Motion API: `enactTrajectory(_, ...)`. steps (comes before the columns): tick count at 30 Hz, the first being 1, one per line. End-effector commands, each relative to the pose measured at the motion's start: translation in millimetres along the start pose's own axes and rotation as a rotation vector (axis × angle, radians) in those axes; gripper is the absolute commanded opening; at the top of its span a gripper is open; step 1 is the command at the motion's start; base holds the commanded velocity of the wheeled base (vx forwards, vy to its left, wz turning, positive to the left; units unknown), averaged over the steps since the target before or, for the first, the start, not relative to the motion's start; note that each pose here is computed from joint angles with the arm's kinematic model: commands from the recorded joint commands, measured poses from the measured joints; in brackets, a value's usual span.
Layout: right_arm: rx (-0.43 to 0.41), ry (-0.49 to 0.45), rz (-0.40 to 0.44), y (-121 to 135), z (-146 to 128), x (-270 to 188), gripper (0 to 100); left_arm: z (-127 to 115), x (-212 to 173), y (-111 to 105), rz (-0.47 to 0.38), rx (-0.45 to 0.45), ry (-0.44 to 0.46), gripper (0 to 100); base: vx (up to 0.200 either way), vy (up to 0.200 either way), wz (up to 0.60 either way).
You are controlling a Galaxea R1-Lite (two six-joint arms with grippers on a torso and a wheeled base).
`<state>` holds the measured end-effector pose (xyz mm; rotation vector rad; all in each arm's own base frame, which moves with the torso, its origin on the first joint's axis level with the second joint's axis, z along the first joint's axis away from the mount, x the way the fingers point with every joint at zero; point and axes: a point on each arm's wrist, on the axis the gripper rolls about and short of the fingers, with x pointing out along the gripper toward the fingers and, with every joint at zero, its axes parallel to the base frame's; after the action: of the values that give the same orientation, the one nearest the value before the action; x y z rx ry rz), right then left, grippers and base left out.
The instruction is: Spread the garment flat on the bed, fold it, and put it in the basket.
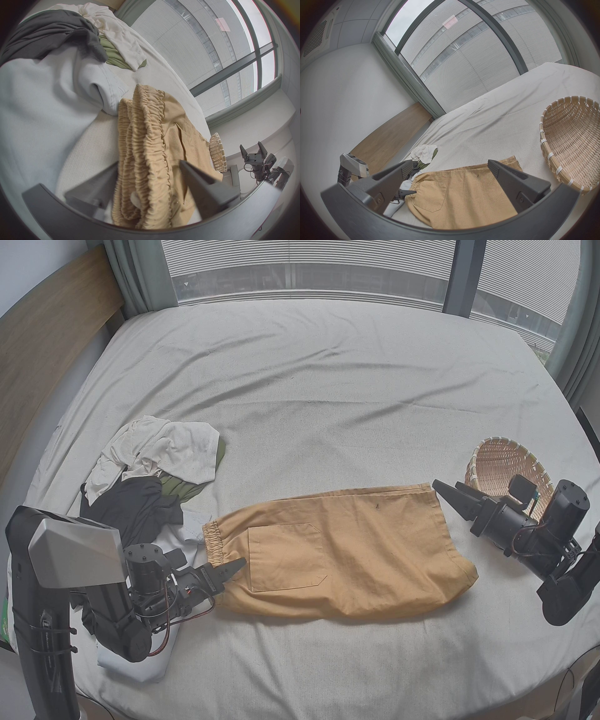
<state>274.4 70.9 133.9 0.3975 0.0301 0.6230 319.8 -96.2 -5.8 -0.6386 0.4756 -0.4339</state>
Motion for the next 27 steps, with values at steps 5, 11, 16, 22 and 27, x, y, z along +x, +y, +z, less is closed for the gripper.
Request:
enactTrajectory(5, 0.003, 0.005, -0.002, -0.6, -1.4, -0.1, 100, 4.2, -2.8, -1.6, -0.005, -0.006, -0.013, 0, 0.000, 0.000, 0.00)
enactTrajectory(11, 0.004, 0.004, -0.013, -3.3, -0.9, -1.7, 100, 19.8, -31.0, -27.6, -0.066, -0.053, -0.036, 0, 0.000, 0.000, 0.00)
enactTrajectory(16, 0.003, 0.002, -0.016, -4.3, -0.1, -1.9, 100, 19.5, -41.1, -32.1, -0.077, -0.053, -0.023, 0, 0.000, 0.000, 0.00)
enactTrajectory(22, 0.007, 0.011, -0.020, -4.5, -2.5, -2.7, 100, 11.2, -53.9, -26.3, -0.033, -0.068, 0.010, 0, 0.000, 0.000, 0.00)
enactTrajectory(27, 0.011, 0.021, -0.019, -5.2, -5.4, -1.8, 100, 21.3, -70.1, -19.8, -0.004, -0.081, -0.025, 0, 0.000, 0.000, 0.00)
